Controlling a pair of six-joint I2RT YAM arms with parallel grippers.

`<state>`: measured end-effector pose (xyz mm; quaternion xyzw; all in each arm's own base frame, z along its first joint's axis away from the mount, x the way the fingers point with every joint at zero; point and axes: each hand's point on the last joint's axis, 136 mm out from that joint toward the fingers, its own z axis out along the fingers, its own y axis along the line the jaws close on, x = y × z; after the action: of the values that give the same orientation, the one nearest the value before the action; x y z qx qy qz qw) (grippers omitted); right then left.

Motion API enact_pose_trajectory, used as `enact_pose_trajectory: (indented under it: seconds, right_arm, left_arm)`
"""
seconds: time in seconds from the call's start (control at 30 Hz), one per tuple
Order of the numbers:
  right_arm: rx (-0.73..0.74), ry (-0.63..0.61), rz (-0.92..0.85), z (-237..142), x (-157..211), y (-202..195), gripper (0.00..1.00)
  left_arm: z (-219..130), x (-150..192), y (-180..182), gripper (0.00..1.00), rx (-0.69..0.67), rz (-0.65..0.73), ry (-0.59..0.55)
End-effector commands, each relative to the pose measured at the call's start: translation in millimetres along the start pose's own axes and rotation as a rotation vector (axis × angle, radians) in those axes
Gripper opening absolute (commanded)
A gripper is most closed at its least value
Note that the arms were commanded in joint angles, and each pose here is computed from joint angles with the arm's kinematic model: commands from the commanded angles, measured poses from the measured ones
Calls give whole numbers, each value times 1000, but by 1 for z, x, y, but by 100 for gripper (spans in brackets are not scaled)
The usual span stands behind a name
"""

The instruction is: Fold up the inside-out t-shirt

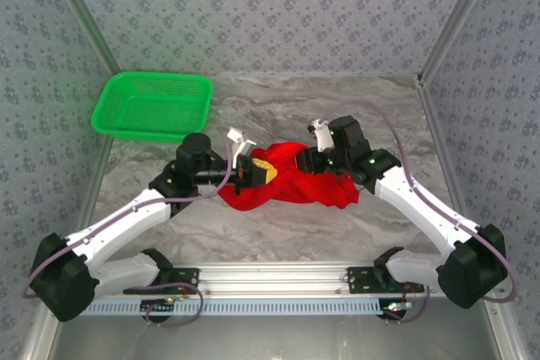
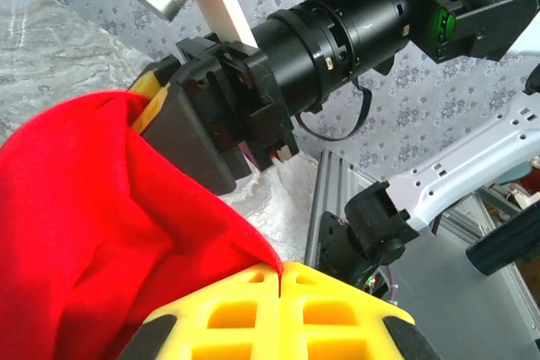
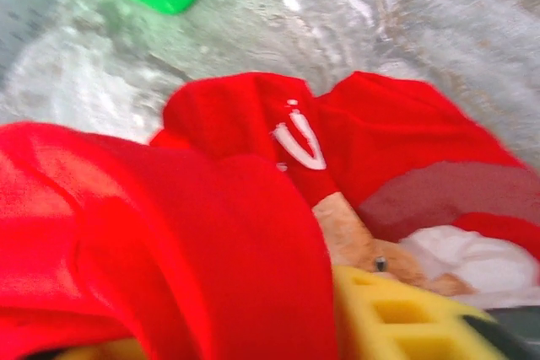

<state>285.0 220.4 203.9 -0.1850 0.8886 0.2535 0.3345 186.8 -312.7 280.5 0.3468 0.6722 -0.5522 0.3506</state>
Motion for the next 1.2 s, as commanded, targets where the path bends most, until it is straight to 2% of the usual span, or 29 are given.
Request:
enact_pose_trajectory:
  seconds: [0.0, 0.13, 0.2, 0.3, 0.37, 0.53, 0.67, 0.7, 0.93, 1.0, 1.07, 1.17]
  right_arm:
    - [176, 18, -55, -17, -2, -26, 51]
    - [70, -10, -193, -39, 5, 1, 56]
    - [-2, -45, -249, -49, 8, 19, 56]
    - [-87, -95, -302, -58, 10, 40, 50]
    - [-152, -110, -335, -58, 13, 55, 41]
    - [-321, -107, -363, -45, 20, 87, 30]
    - [-357, -121, -364, -35, 21, 93, 20]
    - [-365, -122, -362, -33, 22, 94, 20]
    - [-393, -135, -370, -18, 19, 98, 44]
    - [-393, -137, -377, -13, 17, 98, 46]
    - [-389, -129, -386, -8, 18, 97, 39]
    - [-396, -125, -403, -6, 19, 97, 13]
  left_arm:
    - [-4, -10, -9, 0, 21, 19, -21]
    - [-3, -5, 0, 0, -20, 23, -7]
    - [-3, -5, 1, 0, -23, 27, -5]
    - [-2, -4, 3, 0, -30, 28, -3]
    - [-2, -4, 4, 0, -36, 28, -1]
    - [-3, -4, 4, 0, -39, 24, 0]
    - [-4, -4, 2, 0, -38, 23, -4]
    - [-4, -4, 3, 0, -39, 20, -3]
    - [-5, -3, 1, 0, -37, 24, -1]
    - [-5, -4, 1, 0, -37, 23, -2]
    - [-6, -4, 0, 0, -36, 24, -4]
    - [-8, -5, 2, 0, -58, 27, -10]
